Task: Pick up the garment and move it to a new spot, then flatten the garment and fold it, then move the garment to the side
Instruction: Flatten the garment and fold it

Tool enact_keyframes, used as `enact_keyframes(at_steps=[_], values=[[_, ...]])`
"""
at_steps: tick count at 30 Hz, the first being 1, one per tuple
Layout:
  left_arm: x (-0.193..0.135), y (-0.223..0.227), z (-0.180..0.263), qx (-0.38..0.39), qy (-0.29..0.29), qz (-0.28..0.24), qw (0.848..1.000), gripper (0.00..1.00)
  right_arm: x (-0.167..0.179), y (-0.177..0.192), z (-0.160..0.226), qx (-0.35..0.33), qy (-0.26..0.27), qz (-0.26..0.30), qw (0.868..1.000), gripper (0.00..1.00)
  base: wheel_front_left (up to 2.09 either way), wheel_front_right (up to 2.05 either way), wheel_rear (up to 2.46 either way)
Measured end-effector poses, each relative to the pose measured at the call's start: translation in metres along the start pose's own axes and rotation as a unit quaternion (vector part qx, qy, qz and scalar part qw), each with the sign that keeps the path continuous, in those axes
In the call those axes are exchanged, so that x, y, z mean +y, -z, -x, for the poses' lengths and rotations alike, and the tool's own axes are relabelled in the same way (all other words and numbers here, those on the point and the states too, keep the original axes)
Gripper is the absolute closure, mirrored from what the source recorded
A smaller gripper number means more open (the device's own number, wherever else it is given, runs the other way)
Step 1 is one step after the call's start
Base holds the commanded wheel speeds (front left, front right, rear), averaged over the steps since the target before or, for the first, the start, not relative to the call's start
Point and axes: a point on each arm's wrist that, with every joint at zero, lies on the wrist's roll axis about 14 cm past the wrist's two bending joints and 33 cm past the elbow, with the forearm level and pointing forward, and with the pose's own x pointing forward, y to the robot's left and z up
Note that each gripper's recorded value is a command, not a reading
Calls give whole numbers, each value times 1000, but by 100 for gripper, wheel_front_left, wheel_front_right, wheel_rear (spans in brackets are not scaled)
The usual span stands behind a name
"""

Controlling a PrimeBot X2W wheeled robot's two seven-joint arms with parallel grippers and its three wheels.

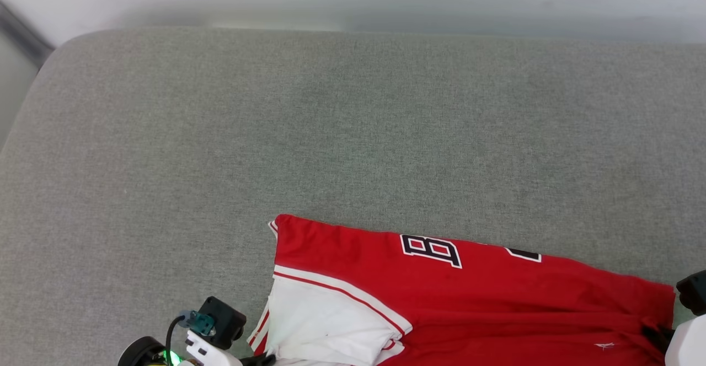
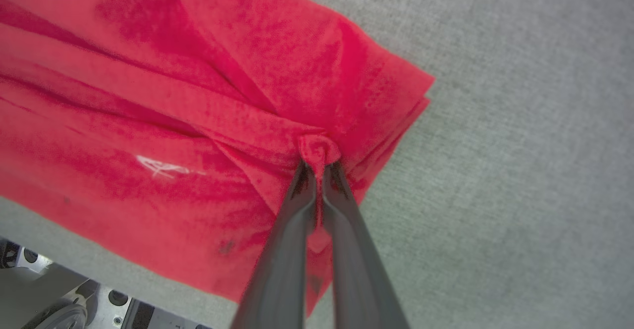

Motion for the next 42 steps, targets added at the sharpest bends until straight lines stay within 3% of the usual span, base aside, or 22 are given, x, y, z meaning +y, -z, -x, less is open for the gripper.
enact_keyframes(at_steps=[1,2,9,15,19,23,32,36,42], values=[[-1,0,-1,-2,0,1,1000,57,-1,1,-1,1,2,-2,1000,0,0,0,0],[-1,0,-2,-6,0,-1,1000,0,-1,1,-1,0,2,-3,1000,0,0,0,0],[-1,-26,4,-86,-17,-5,996,0,6,-11,9,-35,-9,-17,999,0,0,0,0],[10,-82,26,-235,-56,-2,970,0,-2,-63,38,-144,2,-32,989,0,0,0,0],[20,-113,50,-337,-97,-12,936,0,-1,-97,58,-231,5,-55,971,0,0,0,0],[32,-136,77,-433,-146,-22,889,0,-2,-112,71,-286,19,-75,955,0,0,0,0],[40,-156,129,-539,-241,-11,807,0,-2,-93,78,-329,57,-158,929,0,0,0,0],[31,-146,134,-546,-255,-27,798,0,4,-79,76,-325,65,-186,925,0,0,0,0],[23,-139,126,-532,-258,-66,804,0,10,-60,66,-292,72,-208,931,0,0,0,0]])
